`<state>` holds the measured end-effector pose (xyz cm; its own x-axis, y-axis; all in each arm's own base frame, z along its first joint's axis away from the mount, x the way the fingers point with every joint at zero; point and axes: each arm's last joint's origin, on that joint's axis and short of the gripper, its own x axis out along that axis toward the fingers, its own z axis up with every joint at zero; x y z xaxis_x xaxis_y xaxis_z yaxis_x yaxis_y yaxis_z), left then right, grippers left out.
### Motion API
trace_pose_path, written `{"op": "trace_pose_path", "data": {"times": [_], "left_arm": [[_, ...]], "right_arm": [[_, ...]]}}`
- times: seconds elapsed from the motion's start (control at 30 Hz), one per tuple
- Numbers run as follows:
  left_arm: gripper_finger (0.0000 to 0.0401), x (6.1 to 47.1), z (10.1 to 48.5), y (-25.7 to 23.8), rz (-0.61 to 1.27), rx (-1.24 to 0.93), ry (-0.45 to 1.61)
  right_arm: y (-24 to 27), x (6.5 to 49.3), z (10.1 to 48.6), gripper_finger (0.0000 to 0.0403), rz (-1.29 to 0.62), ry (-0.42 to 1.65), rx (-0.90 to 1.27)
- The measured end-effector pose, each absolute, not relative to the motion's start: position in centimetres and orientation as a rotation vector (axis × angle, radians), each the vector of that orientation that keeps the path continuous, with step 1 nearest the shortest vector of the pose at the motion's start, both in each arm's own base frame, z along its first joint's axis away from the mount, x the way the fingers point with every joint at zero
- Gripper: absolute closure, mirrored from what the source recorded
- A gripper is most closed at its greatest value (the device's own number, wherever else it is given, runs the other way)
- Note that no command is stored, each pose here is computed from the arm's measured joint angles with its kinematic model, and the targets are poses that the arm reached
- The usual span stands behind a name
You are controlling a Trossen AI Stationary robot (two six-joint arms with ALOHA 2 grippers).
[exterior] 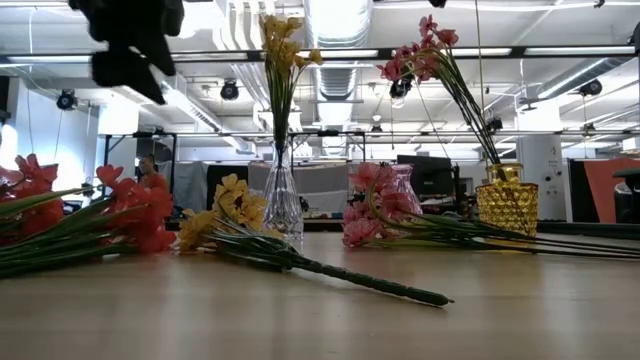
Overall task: Sort flowers into vase by color
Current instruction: Put the right red flowers into the pink vase
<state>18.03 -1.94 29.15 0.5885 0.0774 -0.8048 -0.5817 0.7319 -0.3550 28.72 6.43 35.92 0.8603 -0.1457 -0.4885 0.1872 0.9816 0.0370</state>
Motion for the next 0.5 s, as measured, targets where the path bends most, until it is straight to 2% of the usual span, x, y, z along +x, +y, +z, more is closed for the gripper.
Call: {"op": "trace_pose_path", "data": {"times": [0.27, 0.5], "left_arm": [[0.0164, 19.3, 27.4, -8.4, 0.467, -0.865, 0.927], [0.0164, 20.9, 25.5, -14.2, 0.563, -0.952, 0.991]], "right_arm": [[7.9, 28.2, 35.8, 0.0103, -0.121, 0.533, 0.065], [8.6, 27.8, 35.6, 0.0096, -0.092, 0.559, 0.037]]}}
